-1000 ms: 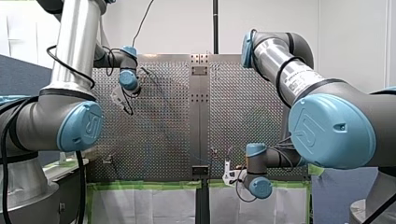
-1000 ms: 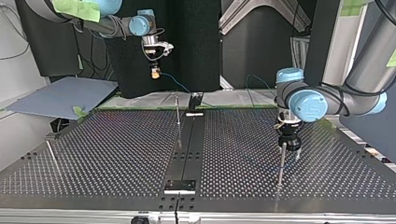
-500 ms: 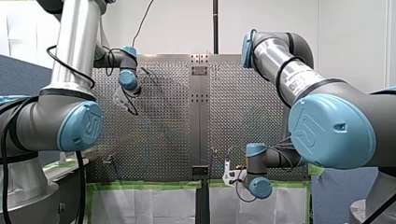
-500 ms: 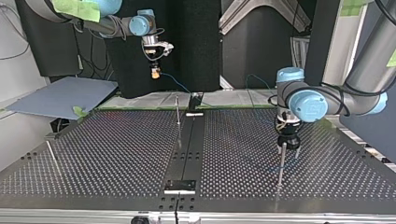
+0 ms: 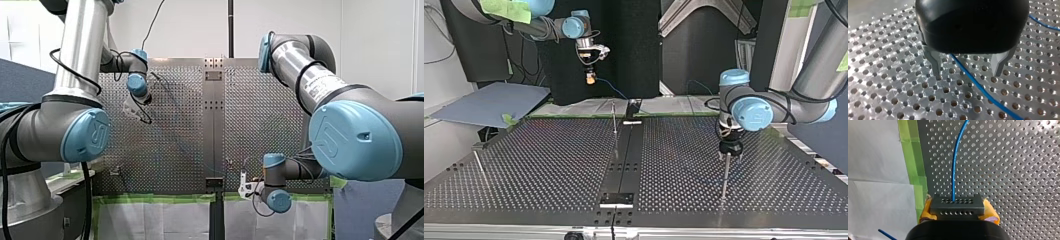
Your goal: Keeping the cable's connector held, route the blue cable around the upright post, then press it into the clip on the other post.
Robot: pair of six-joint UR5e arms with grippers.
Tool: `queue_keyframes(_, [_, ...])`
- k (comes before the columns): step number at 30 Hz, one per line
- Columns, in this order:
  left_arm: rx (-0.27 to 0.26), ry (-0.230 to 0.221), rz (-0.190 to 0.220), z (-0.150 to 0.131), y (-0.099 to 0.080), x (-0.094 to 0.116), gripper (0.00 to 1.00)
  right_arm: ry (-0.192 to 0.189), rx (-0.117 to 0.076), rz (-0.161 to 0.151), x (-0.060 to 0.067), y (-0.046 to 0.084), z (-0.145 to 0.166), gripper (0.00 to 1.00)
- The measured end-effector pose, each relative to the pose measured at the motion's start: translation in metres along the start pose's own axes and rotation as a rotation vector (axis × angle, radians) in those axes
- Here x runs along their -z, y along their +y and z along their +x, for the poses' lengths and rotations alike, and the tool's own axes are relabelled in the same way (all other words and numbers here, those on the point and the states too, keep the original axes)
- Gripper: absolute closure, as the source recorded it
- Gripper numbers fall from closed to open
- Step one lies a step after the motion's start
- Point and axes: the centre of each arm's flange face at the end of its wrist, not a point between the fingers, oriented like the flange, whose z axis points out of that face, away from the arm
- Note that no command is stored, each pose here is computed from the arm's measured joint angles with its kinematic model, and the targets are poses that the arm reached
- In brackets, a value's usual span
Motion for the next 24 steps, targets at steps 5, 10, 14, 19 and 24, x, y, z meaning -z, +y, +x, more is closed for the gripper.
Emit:
queue_keyframes(5, [0.051,0.002,-0.012,0.000,0.001,0.002,0.00,-0.001,0.000,0.000,0.000,0.000,0.000,1.00])
queue_keyframes(10, [0.107,-0.018,-0.027,-0.003,0.003,0.011,0.00,-0.002,0.000,0.000,0.000,0.000,0.000,1.00])
queue_keyframes(14, [0.130,-0.023,-0.038,-0.003,0.007,0.019,0.00,-0.002,0.000,0.000,0.000,0.000,0.000,1.00])
queue_keyframes(19, [0.125,-0.026,-0.061,-0.001,0.017,0.024,0.00,-0.003,0.000,0.000,0.000,0.000,0.000,1.00])
queue_keyframes(24, [0.141,-0.060,-0.048,-0.008,0.022,0.020,0.00,-0.003,0.001,0.000,0.000,0.000,0.000,1.00])
